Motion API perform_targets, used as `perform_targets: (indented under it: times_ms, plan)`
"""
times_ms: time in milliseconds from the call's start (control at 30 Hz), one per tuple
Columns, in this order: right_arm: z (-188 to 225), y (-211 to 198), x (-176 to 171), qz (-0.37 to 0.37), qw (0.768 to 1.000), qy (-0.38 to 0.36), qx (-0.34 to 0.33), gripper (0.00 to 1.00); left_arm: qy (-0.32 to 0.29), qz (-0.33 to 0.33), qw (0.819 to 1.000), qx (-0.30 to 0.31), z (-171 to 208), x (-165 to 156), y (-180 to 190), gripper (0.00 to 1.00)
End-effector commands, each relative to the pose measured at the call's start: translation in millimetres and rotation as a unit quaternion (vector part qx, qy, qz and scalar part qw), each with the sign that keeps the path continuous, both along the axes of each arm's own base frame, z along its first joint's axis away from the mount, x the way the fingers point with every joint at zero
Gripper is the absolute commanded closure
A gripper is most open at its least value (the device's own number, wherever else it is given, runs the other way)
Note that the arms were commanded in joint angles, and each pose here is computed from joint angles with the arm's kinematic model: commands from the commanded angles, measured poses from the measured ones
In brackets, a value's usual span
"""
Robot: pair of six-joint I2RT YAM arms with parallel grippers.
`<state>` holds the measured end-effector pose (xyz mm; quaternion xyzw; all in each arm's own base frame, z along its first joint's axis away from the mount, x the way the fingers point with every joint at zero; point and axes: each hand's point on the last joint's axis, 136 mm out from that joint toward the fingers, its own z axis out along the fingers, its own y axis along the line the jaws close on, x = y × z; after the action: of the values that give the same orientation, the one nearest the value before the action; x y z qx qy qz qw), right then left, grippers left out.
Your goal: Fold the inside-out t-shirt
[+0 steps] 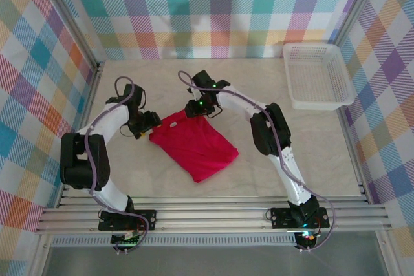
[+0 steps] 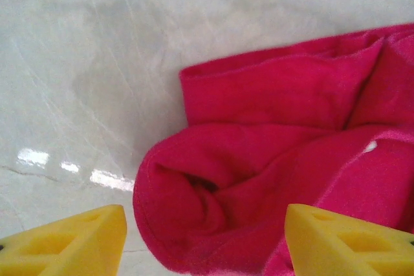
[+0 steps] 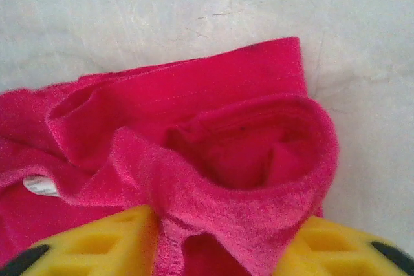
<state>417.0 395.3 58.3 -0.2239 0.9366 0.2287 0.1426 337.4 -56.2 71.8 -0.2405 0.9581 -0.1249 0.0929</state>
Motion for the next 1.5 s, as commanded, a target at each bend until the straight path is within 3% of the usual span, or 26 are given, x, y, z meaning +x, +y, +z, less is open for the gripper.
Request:
perform_targets:
  times_ms: [0, 133, 200, 333, 500, 667, 767, 800, 833, 900, 967, 1067, 1200, 1267, 1467]
  plan:
    - [22.1, 4.1, 4.3, 0.016, 1.000, -0.027, 0.002, 0.78, 0.018, 0.001, 1.000, -0.020, -16.6, -6.1, -9.2, 0.41]
    - [39.2, -1.5, 9.4, 0.011, 0.999, -0.049, -0.005, 0.89, 0.018, 0.001, 1.000, -0.007, -26.8, 4.3, -10.0, 0.65]
    - [49.8, -4.5, 12.9, 0.008, 0.998, -0.058, -0.006, 0.90, 0.019, 0.004, 1.000, 0.003, -26.3, 11.4, -7.5, 0.81]
    - [63.6, -12.7, 22.5, -0.002, 0.998, -0.070, -0.005, 0.90, 0.010, 0.005, 1.000, 0.025, -15.1, 26.3, -1.1, 0.99]
    - [68.1, -18.6, 35.7, -0.017, 0.997, -0.076, 0.002, 0.91, -0.006, 0.009, 0.999, 0.051, 0.5, 42.7, 6.4, 1.00]
    - [64.1, -20.0, 53.0, -0.031, 0.996, -0.079, 0.004, 0.90, 0.002, 0.010, 0.998, 0.064, -6.6, 60.5, 10.0, 1.00]
    - [55.1, -21.1, 65.0, -0.041, 0.997, -0.073, -0.001, 0.84, 0.012, 0.008, 0.997, 0.074, -15.4, 69.9, 11.9, 1.00]
    - [51.8, -20.9, 67.1, -0.044, 0.997, -0.066, -0.002, 0.69, 0.015, 0.008, 0.997, 0.073, -17.1, 69.1, 11.8, 0.99]
    - [51.3, -21.8, 68.2, -0.048, 0.997, -0.059, -0.003, 0.59, 0.012, 0.007, 0.997, 0.071, -15.4, 68.1, 10.6, 0.90]
    - [60.5, -28.0, 65.8, -0.055, 0.997, -0.044, -0.006, 0.57, -0.004, 0.006, 0.997, 0.074, -1.5, 61.1, 9.2, 0.58]
    - [79.2, -37.0, 56.7, -0.061, 0.998, -0.034, -0.008, 0.49, -0.025, 0.003, 0.995, 0.097, 20.3, 49.0, 10.5, 0.42]
    - [107.2, -46.3, 29.0, -0.046, 0.999, -0.019, 0.006, 0.48, -0.057, -0.011, 0.994, 0.090, 48.0, 26.2, -0.8, 0.42]
    - [110.3, -49.1, -22.7, -0.023, 0.997, 0.027, 0.073, 0.55, -0.099, -0.031, 0.994, -0.016, 66.5, 8.4, -38.2, 0.46]
    - [102.1, -50.4, -45.8, -0.022, 0.993, 0.053, 0.105, 0.60, -0.102, -0.041, 0.993, -0.039, 65.6, 6.9, -50.0, 0.45]
    - [50.2, -63.1, -87.1, -0.044, 0.984, 0.125, 0.123, 0.65, -0.051, -0.071, 0.996, 0.004, 29.8, 16.3, -53.0, 0.39]
